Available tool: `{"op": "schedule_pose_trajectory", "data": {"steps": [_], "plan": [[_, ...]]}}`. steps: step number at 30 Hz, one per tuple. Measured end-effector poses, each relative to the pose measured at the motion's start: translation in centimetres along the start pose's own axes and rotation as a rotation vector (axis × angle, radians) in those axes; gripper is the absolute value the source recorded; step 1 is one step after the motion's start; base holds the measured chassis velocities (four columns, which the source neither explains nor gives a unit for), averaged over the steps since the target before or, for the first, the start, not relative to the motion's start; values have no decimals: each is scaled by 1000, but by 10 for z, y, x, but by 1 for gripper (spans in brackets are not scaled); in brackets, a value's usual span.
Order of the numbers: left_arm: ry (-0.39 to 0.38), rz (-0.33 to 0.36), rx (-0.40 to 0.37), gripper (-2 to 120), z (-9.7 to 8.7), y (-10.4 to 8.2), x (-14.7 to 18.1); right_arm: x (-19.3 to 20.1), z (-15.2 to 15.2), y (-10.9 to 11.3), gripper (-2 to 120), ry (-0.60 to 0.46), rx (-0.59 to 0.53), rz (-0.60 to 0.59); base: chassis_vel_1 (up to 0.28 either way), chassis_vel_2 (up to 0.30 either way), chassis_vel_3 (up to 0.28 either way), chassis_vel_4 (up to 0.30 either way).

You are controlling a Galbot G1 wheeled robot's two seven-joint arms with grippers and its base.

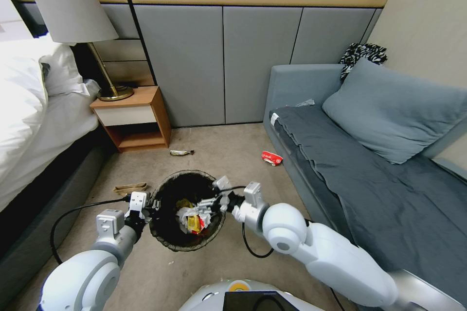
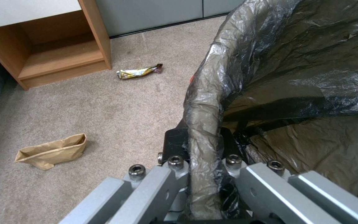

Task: Pick up the trash bin, then pick up the garbage from the floor and place it into the trash bin.

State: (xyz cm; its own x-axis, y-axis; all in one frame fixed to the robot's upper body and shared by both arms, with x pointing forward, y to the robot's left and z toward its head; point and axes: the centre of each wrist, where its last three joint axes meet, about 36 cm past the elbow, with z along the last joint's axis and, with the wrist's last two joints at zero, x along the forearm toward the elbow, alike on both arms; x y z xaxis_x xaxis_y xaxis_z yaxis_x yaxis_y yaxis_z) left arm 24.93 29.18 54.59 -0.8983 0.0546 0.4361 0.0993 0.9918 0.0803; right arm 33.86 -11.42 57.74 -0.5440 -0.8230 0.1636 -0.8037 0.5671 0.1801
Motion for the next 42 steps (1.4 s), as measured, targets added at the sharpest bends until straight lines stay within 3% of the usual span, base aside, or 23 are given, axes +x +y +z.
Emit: {"op": "schedule_pose_trajectory", "data": {"steps": [9, 19, 28, 37, 42], "plan": [[1, -2, 0, 1, 0, 0, 0, 32, -3, -8, 100, -99, 11, 45, 0, 0, 0, 0], [-4, -7, 5, 1, 0, 1, 0, 78, 30, -17, 100, -177, 146, 399, 0, 0, 0, 0], [-4, -7, 7, 1, 0, 1, 0, 112, 47, -22, 100, -207, 185, 642, 0, 0, 0, 0], [-12, -7, 19, 1, -1, 1, 0, 136, 88, 8, 100, -181, 148, 895, 0, 0, 0, 0], [-16, -4, 28, 1, -1, 0, 0, 135, 97, 17, 100, -187, 142, 948, 0, 0, 0, 0]]}}
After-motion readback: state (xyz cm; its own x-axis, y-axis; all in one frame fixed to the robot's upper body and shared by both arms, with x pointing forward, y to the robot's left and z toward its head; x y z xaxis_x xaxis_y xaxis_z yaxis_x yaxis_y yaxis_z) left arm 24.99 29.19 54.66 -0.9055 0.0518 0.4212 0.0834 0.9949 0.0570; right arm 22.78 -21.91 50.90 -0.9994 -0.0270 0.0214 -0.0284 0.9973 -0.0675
